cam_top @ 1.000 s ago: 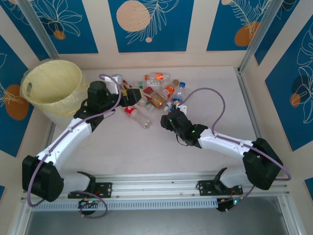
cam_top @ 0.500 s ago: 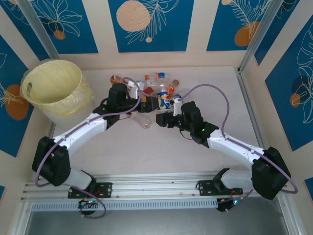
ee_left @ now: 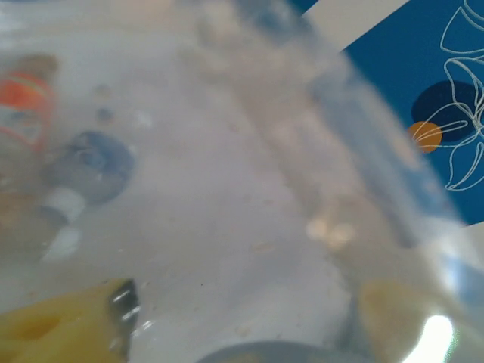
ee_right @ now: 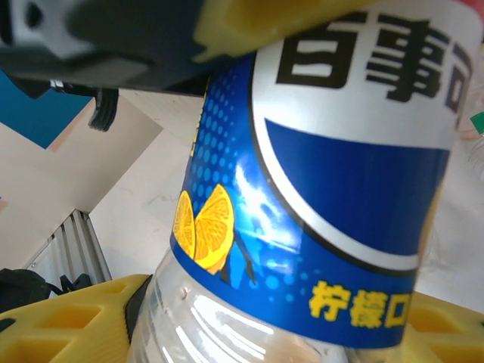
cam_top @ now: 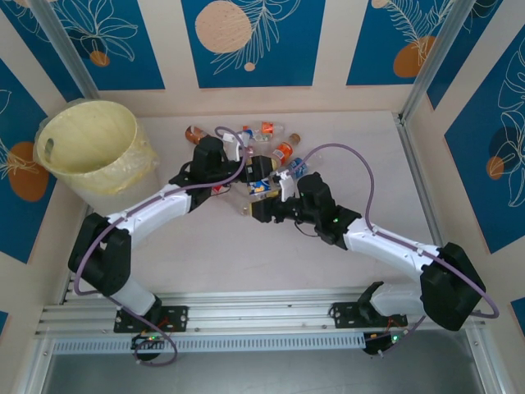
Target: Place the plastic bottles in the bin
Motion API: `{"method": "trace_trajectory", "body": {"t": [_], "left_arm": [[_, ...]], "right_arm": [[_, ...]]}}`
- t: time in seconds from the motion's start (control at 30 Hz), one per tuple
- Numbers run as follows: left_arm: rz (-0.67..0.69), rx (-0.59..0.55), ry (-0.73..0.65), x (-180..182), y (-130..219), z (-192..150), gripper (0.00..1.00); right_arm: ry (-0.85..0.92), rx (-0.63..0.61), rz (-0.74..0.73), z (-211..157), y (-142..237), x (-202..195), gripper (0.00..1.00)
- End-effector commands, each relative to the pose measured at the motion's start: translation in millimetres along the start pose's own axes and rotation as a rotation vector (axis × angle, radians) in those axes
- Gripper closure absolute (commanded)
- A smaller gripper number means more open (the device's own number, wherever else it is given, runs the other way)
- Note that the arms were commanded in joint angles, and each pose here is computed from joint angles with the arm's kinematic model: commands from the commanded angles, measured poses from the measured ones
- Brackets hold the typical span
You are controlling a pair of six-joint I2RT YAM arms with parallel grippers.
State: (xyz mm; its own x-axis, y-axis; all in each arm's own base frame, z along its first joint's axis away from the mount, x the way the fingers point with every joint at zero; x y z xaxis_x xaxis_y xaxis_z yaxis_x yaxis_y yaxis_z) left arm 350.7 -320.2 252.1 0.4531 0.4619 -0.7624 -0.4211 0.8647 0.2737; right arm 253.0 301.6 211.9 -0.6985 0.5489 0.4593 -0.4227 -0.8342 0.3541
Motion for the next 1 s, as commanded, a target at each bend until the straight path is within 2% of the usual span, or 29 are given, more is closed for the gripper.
{"method": "trace_trajectory", "body": {"t": [0.0, 0.13, 0.37, 0.6, 0.83, 0.97], "left_arm": [[-0.055, -0.002, -0.041, -16.2, -1.8, 8.2, 0.33], [-0.050, -0.011, -0.055, -18.6, 0.5, 11.1, 0.43], [-0.029, -0.040, -0.072, -18.0, 5.6, 16.5, 0.49], [0.017, -0.062, -0.100, -14.3, 13.8, 22.3, 0.51], [0.083, -0.101, -0.163, -13.3, 28.0, 31.1, 0.52], [0.136, -0.138, -0.208, -15.7, 42.9, 41.1, 0.54]], "right_arm": [[0.044, -0.025, 0.041, 17.3, 1.5, 13.8, 0.44], [0.048, -0.002, 0.022, 17.4, 4.5, 12.9, 0.29], [0.096, -0.016, 0.046, 18.1, 20.9, 19.2, 0.02], [0.125, -0.102, -0.038, 28.4, 52.6, 10.2, 0.00], [0.038, -0.242, -0.357, 40.3, 85.5, -37.5, 0.00], [0.008, -0.318, -0.365, 37.0, 93.0, -44.5, 0.00]]}}
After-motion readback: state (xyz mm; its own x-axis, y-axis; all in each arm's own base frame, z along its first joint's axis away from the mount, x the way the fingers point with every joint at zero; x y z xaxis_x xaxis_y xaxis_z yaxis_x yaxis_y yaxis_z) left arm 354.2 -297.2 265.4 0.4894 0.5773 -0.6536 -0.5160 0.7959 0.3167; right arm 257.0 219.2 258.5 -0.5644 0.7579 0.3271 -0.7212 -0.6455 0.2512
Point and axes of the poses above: each hand's point on the last joint's axis, 136 mm out from that joint toward the fingers, its own y axis back along the fingers, its own x axis along the line the jaws close on, z = x × y, the point moved 1 cm from there along y, back along the fingers, and after that the axes turned 4 degrees about y, right-handed, at the moved point
